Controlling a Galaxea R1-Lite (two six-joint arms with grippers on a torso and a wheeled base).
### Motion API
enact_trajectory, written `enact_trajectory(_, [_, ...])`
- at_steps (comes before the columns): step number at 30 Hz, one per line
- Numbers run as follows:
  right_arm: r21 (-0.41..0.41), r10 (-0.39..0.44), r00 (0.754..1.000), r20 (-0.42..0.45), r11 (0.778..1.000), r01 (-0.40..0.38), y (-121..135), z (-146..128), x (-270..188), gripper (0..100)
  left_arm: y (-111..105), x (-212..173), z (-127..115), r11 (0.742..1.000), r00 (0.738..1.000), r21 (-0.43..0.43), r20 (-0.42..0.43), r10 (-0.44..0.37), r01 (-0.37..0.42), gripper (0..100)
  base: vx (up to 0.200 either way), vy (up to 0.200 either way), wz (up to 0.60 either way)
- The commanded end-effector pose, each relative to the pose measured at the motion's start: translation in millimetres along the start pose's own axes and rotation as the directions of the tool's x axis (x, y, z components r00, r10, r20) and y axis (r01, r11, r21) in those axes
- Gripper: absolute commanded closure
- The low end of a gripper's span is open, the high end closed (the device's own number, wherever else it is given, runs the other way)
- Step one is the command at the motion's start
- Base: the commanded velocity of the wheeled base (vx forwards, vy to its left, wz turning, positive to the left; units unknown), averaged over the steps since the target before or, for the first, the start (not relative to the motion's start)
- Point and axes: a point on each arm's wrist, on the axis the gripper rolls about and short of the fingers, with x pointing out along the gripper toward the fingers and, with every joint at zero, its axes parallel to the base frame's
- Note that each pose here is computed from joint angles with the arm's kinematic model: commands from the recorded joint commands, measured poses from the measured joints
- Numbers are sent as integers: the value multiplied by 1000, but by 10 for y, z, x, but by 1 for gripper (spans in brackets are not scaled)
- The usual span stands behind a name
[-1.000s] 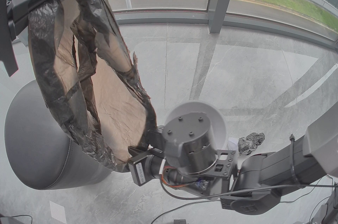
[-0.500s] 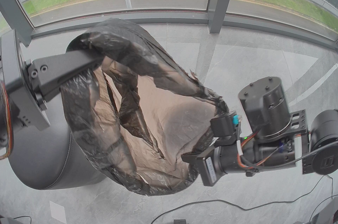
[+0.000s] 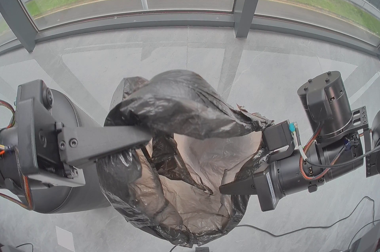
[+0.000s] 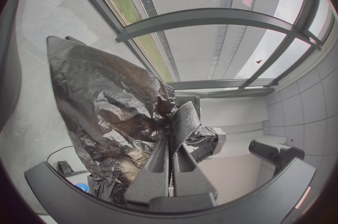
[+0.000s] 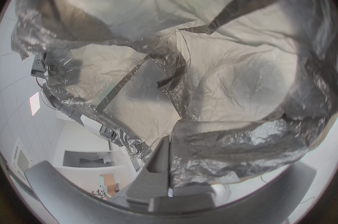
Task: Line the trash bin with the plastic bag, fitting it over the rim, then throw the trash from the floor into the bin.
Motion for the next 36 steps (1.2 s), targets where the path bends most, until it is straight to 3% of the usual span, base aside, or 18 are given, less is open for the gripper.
enact_trajectory(1, [27,2,999,-50,1000,-1,-36,-28,-2,100,324,97,-56,999,998,-39,-56,31,-33,100,0,0,0])
enact_trajectory(8, [69,-45,991,-128,996,54,-17,110,-191,100,558,264,-92,994,993,-70,-97,74,-81,100,0,0,0])
enact_trajectory(18, [93,-99,973,-210,988,121,114,547,-502,100,587,233,-100,993,992,-73,-90,85,-92,100,0,0,0])
enact_trajectory(25, [102,-105,964,-245,986,134,129,544,-538,100,667,306,-116,992,988,-83,-129,86,-97,100,0,0,0])
enact_trajectory(29, [121,-120,959,-255,981,155,56,546,-505,100,815,466,-122,994,983,-89,-178,40,-56,100,0,0,0])
enact_trajectory(36, [136,-136,955,-265,975,176,-22,536,-482,100,1067,700,-139,993,981,-101,-190,40,-60,100,0,0,0])
